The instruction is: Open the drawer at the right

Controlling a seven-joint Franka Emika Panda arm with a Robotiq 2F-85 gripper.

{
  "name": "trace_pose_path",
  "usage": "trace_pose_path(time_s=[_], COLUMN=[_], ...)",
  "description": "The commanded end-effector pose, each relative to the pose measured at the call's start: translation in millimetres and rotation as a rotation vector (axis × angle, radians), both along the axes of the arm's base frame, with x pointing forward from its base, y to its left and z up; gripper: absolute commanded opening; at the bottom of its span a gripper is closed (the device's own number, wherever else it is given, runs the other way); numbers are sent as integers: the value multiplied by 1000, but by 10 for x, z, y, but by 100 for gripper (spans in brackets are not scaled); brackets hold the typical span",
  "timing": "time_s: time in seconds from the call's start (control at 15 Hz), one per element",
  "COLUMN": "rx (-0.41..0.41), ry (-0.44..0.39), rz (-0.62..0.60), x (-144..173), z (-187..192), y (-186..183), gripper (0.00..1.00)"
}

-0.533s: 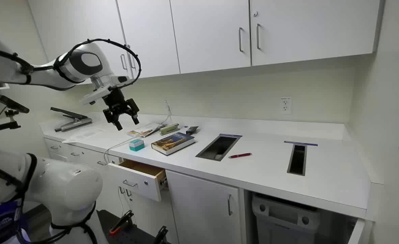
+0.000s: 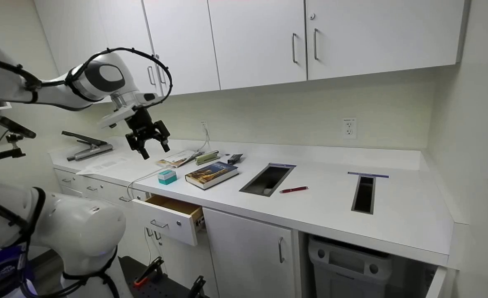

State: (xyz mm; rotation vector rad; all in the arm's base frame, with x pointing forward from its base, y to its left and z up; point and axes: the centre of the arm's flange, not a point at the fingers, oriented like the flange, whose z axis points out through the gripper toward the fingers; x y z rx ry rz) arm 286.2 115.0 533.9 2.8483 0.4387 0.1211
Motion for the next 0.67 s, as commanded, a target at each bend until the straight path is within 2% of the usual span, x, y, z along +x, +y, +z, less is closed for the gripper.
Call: trace_pose_path(time_s=[0.0, 0.6], rx=[-16, 67], ry=[28, 122], rz=[112, 619], x=[134, 640], z=[-125, -860], y=[203, 838], gripper=[100, 100])
